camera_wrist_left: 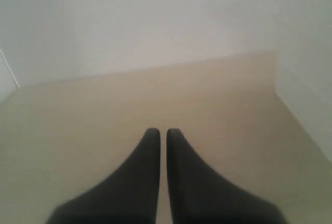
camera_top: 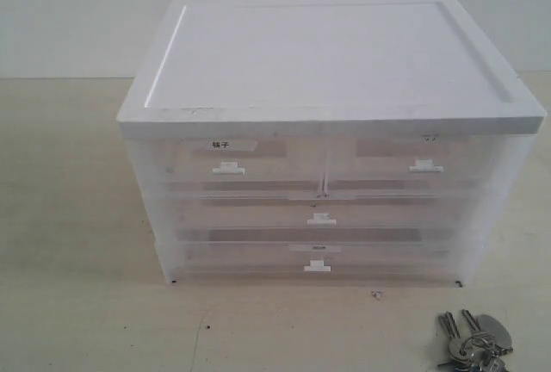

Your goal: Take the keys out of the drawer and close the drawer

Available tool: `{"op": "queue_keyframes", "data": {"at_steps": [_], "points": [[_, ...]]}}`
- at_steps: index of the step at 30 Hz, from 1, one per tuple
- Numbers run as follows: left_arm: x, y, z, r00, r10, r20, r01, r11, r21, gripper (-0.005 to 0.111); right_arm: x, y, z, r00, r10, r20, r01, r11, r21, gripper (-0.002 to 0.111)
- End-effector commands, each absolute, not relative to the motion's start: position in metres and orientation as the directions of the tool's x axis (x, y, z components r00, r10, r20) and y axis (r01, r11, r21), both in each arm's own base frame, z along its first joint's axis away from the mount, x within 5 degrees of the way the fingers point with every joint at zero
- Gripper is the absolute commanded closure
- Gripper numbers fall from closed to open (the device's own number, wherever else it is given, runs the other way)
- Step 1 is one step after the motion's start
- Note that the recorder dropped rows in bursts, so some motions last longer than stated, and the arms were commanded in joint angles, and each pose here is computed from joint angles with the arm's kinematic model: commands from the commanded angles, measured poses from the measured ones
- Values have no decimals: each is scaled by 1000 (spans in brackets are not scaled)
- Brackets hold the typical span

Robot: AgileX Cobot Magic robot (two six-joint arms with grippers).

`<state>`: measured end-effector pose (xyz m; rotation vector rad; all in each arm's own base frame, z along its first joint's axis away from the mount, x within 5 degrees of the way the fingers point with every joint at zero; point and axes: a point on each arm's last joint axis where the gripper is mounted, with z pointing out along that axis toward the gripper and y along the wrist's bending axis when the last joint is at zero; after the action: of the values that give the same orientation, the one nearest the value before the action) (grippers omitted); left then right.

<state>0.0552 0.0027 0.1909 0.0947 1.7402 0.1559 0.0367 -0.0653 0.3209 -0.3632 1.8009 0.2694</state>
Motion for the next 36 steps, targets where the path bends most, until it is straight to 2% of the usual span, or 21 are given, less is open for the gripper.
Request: {"op": "queue_keyframes", "data": {"at_steps": [1,28,36], "points": [[54,3,187,-210,138,-968,-21,989,146,102,37,-66,322,-225,-102,-969,-385,923,-8,108],[55,3,187,-207,118,-971,-25,992,126,102,37,-66,323,-223,-102,-969,-386,923,-8,108],[55,3,187,-207,116,-971,-26,992,124,102,35,-57,339,-56,-27,-998,-478,879,3,108]]}}
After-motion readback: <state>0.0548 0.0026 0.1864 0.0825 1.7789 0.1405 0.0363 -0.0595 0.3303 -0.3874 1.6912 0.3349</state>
